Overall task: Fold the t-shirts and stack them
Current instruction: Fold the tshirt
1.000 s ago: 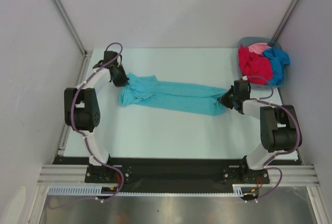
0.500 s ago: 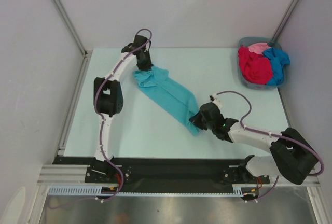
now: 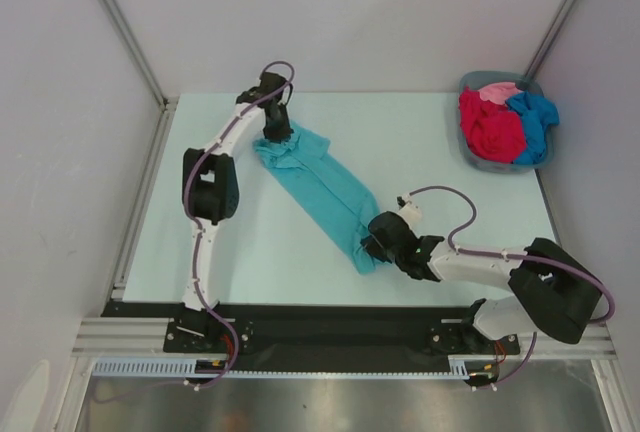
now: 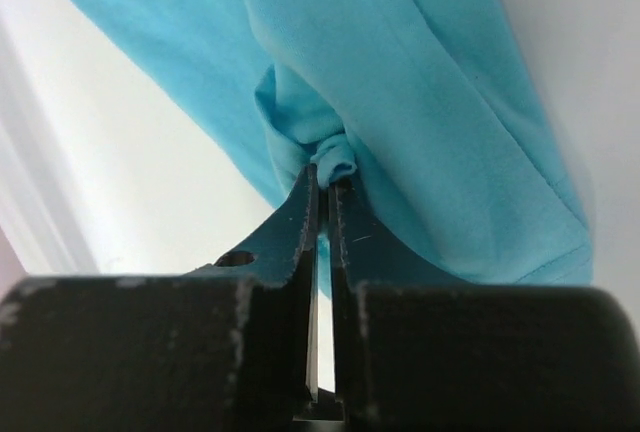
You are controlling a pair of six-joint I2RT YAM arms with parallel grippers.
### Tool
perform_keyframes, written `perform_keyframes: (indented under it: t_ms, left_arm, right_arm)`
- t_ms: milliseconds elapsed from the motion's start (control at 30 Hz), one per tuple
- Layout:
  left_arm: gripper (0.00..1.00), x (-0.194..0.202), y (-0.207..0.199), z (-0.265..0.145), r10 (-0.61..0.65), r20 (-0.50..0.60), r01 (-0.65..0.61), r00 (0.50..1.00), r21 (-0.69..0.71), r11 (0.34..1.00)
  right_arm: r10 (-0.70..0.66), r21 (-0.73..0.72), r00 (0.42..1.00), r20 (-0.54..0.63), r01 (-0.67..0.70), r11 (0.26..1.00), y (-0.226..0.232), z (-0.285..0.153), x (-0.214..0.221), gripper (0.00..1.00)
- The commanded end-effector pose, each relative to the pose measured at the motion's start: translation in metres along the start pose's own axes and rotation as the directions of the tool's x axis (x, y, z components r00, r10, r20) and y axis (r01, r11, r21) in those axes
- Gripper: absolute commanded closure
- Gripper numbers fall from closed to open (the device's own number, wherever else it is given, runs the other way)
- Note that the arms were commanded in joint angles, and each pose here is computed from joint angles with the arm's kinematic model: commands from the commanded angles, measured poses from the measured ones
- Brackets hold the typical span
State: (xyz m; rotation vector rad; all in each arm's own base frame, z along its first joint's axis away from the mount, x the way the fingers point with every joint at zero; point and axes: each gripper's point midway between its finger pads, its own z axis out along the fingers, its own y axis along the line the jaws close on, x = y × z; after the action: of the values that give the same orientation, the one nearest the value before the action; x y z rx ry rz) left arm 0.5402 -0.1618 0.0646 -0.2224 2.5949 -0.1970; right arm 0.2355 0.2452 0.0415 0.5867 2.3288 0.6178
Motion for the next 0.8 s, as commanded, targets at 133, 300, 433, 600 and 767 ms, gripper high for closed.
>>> perform_keyframes:
  t_ms: [133,300,433,600,767]
  left_arm:
    - [0.22,-0.042,0.021,-0.051,-0.012,0.152,0.025,0.988,-0.081,0.996]
    - [0.0,-0.057,0.035,-0.074,-0.005,0.229,0.04,0.973,-0.148,0.988]
    - [0.0,-0.066,0.036,-0.091,-0.016,0.268,0.055,0.963,-0.139,0.989]
    - [0.0,-0.059,0.042,-0.101,-0.09,0.247,0.105,0.965,-0.047,0.993]
    - [0.0,-0.024,0.051,-0.107,-0.199,0.205,0.186,0.958,0.081,0.979]
  right_arm:
    - [-0.033,0.043,0.998,0.052,0.031,0.999,0.008,0.001,-0.005,0.44]
    - [-0.076,0.028,0.991,0.108,0.073,0.997,0.022,-0.007,-0.026,0.36]
    - [-0.094,0.03,0.983,0.155,0.091,0.995,0.032,-0.011,-0.054,0.34]
    - [-0.134,0.054,0.974,0.181,0.126,0.991,0.03,-0.01,-0.107,0.34]
    - [-0.091,0.05,0.979,0.184,0.083,0.995,0.004,0.014,-0.182,0.32]
